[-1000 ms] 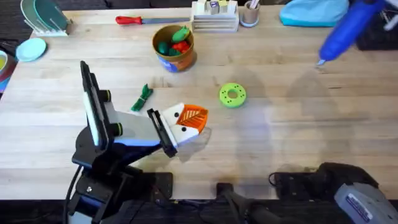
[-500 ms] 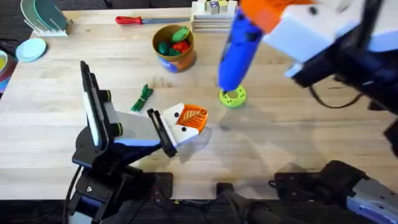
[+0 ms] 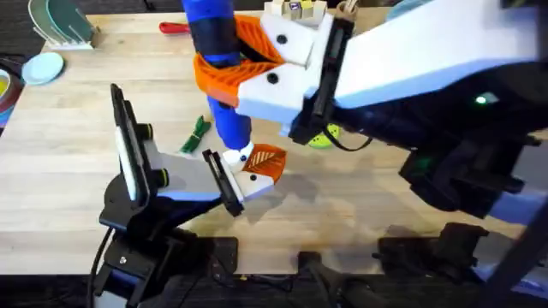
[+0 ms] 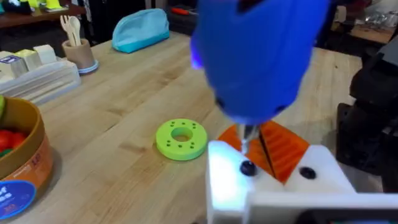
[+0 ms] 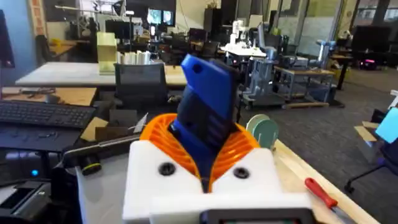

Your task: Pick up the gripper from the table and insert it into the empty holder that is missing its gripper. Then pick up a screw, insert it into the mounting hole, and use the screwdriver to tighten it. Finally, clean up the table by picking up the vegetable and placing it into the bucket.

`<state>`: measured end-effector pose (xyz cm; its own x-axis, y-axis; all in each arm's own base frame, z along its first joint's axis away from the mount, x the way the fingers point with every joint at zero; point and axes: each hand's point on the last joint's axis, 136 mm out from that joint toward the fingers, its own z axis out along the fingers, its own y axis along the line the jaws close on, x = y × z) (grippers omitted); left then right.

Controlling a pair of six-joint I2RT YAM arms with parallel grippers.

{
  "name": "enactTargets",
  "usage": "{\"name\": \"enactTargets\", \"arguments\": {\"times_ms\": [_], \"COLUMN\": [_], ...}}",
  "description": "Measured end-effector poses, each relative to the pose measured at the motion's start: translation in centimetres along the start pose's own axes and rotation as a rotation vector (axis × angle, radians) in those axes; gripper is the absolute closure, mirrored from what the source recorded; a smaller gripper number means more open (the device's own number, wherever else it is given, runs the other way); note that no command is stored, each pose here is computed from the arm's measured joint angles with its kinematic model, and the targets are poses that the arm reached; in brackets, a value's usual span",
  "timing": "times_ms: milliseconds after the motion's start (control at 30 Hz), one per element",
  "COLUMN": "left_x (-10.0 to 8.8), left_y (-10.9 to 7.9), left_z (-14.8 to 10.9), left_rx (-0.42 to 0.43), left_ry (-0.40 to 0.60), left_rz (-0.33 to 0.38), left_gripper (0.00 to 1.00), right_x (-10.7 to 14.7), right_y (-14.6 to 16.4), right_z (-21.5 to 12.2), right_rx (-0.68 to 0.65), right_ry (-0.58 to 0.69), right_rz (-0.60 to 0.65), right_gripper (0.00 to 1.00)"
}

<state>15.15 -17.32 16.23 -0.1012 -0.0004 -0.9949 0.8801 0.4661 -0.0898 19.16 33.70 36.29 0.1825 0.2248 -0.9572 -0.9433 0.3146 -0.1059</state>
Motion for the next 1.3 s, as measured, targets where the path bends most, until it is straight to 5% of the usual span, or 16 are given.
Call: {"name": "enactTargets", "arguments": {"times_ms": [1000, 1167, 1300], "left_x": [0.0, -0.1, 0.0], "left_y": [0.0, 0.0, 0.0], "left_z": [0.0, 0.0, 0.0], "left_rx": [0.0, 0.0, 0.0], "left_ry": [0.0, -0.003, -0.002], "left_rz": [0.0, 0.004, 0.002], "left_gripper": [0.995, 0.995, 0.995], "right_x": [1.7, 0.2, -4.2], "right_y": [0.8, 1.1, 0.4], "right_z": [0.1, -0.1, -1.3], "right_rx": [-0.052, -0.063, -0.031], "right_ry": [0.055, -0.024, -0.165], "right_rz": [-0.04, -0.064, -0.132], "right_gripper": [0.983, 0.983, 0.983]}}
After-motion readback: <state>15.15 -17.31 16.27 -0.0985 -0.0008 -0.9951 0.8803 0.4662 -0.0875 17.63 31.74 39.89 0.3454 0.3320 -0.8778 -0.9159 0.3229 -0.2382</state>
